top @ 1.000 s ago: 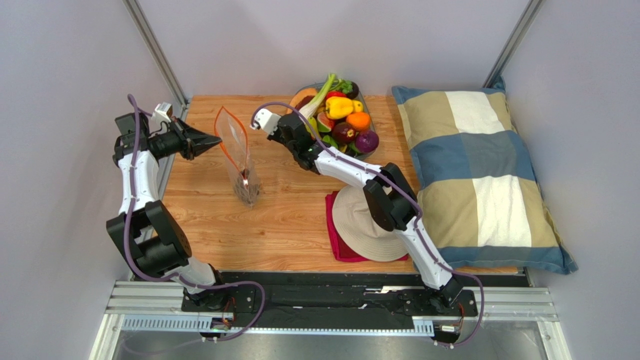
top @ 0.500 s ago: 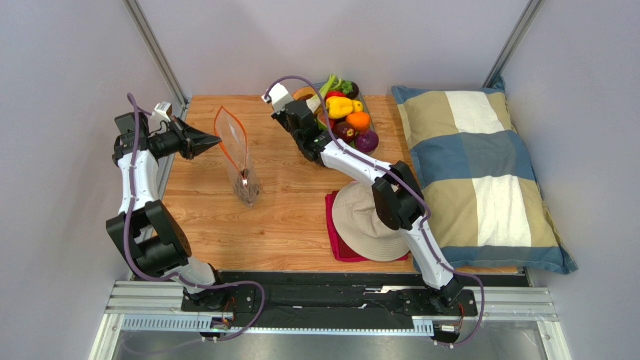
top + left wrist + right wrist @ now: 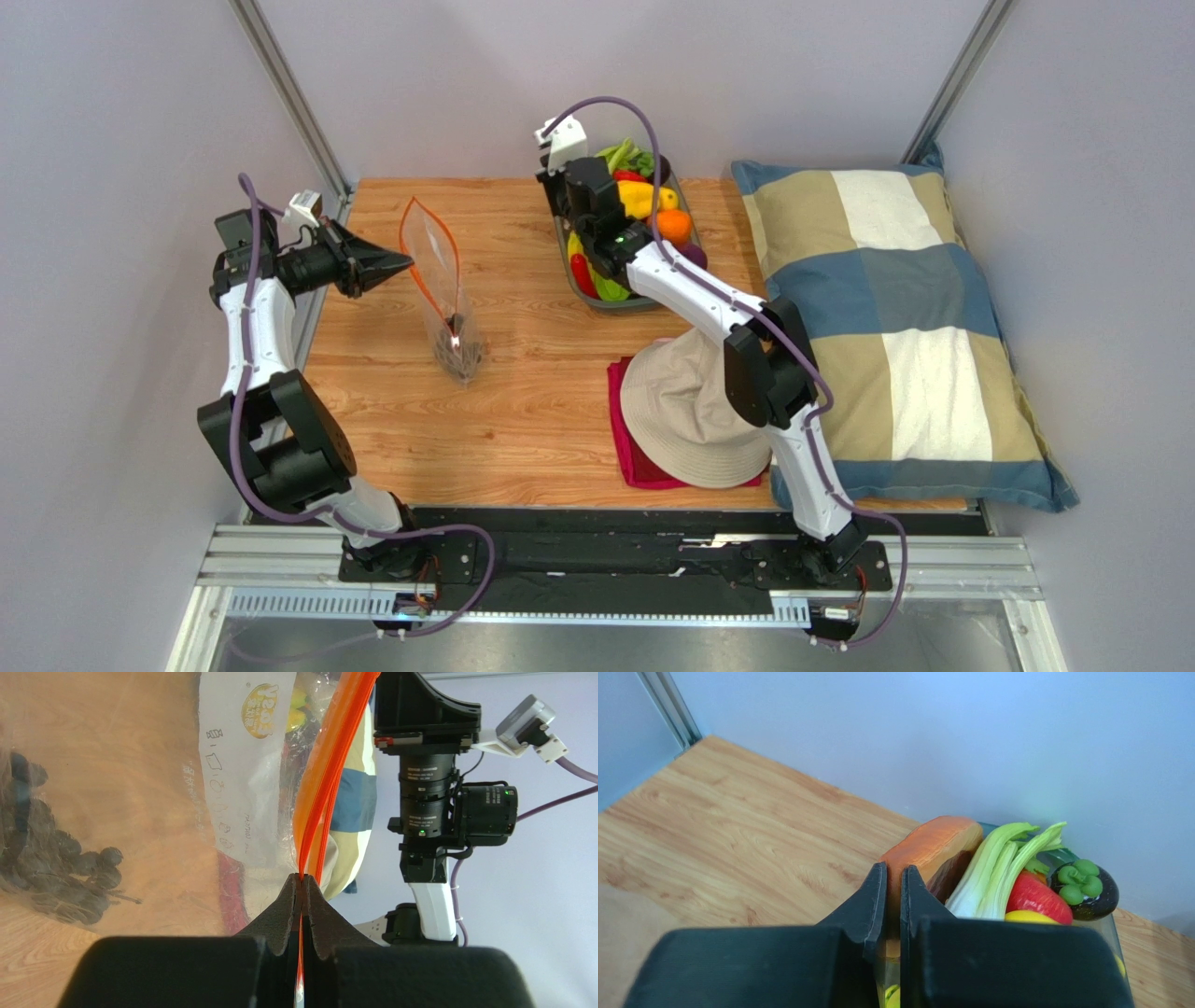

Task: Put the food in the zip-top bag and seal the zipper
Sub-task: Pick up the fake food from the bin, then place the fake food in the zipper food storage bag.

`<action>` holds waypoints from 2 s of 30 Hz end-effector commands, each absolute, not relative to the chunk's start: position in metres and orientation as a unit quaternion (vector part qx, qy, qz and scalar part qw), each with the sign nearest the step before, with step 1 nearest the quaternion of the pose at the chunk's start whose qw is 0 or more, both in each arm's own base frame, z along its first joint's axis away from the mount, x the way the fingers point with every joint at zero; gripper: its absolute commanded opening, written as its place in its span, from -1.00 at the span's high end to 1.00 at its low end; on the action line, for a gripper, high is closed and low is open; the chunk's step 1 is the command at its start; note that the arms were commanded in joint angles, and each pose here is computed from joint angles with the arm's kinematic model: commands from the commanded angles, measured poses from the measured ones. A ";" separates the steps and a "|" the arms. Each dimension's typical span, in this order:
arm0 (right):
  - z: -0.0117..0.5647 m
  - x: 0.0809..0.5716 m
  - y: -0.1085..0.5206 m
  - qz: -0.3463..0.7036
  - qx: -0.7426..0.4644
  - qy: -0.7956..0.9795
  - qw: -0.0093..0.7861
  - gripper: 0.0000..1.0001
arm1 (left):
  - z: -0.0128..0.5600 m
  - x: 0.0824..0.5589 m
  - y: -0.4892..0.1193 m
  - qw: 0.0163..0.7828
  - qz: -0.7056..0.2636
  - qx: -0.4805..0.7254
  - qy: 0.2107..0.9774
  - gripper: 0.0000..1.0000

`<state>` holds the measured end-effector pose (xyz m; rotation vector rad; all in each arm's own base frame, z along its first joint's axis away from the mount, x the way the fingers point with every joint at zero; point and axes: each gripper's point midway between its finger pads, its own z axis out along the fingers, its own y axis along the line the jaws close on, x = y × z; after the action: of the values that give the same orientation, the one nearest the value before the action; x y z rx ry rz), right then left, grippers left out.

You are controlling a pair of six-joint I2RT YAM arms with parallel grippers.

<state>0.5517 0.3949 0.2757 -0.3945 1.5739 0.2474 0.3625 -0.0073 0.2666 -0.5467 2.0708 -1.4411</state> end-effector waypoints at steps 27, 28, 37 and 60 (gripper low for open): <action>0.436 0.528 0.387 0.217 -0.093 0.582 0.778 1.00 | 0.279 0.366 -0.003 0.302 -0.531 -0.177 0.772 1.00; 0.440 0.527 0.387 0.219 -0.094 0.578 0.780 1.00 | 0.279 0.367 -0.002 0.303 -0.530 -0.177 0.772 1.00; 0.490 0.491 0.383 0.279 -0.107 0.544 0.784 1.00 | 0.281 0.369 -0.003 0.303 -0.529 -0.175 0.773 1.00; 0.558 0.286 0.382 0.574 -0.271 0.529 0.563 1.00 | 0.286 0.384 -0.013 0.299 -0.529 -0.161 0.778 1.00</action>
<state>0.3236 0.3789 0.5649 -0.5653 1.1846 1.1739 0.3791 -0.0127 0.2662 -0.5119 2.1019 -1.4308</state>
